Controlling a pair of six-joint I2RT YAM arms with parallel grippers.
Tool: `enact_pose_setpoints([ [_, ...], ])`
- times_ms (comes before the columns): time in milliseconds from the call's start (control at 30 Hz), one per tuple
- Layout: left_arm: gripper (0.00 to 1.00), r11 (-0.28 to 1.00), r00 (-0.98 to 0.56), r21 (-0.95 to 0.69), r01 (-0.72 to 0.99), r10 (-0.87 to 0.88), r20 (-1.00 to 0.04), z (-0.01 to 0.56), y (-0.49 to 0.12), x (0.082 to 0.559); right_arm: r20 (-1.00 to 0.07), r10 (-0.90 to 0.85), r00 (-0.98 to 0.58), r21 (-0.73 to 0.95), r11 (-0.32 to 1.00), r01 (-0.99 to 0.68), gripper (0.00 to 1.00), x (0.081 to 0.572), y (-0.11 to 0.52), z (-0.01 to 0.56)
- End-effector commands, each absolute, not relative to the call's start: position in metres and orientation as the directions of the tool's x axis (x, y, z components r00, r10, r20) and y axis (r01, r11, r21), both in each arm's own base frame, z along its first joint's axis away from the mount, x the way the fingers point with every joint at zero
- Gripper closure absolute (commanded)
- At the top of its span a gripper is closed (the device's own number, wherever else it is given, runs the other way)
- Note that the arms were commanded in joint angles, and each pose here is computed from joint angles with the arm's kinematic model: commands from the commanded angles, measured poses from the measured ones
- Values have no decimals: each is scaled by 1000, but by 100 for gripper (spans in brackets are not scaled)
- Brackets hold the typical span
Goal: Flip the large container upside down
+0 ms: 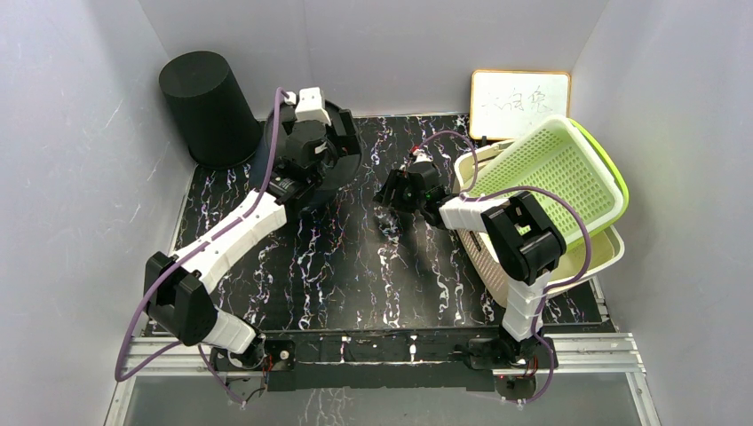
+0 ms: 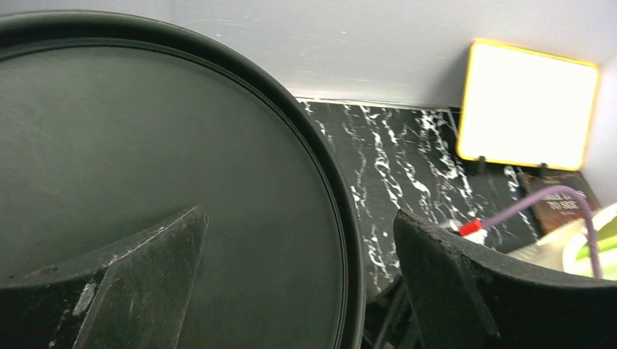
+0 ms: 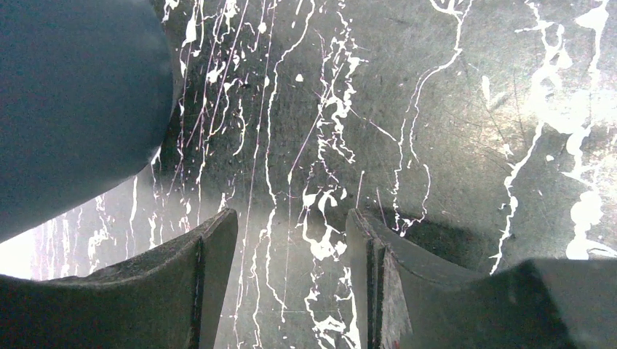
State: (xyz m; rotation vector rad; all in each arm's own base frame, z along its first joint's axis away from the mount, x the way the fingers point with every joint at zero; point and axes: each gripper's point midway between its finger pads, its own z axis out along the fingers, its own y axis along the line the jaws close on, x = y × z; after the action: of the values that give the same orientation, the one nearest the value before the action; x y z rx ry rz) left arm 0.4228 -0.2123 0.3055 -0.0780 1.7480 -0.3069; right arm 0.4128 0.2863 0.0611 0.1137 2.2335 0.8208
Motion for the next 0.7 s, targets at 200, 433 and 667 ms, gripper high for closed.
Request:
enact_pose_setpoints([
  [200, 2, 981, -127, -191, -35, -194, -973, 327, -165, 420, -650, 326, -686, 599, 776, -199, 46, 416, 282, 82],
  [433, 2, 982, -133, -183, -36, -187, -973, 324, -161, 416, -646, 327, -689, 603, 773, -199, 46, 415, 283, 81],
  [667, 2, 987, -174, -162, -3, -160, -972, 327, -164, 411, -653, 306, -693, 592, 777, -215, 46, 415, 284, 83],
])
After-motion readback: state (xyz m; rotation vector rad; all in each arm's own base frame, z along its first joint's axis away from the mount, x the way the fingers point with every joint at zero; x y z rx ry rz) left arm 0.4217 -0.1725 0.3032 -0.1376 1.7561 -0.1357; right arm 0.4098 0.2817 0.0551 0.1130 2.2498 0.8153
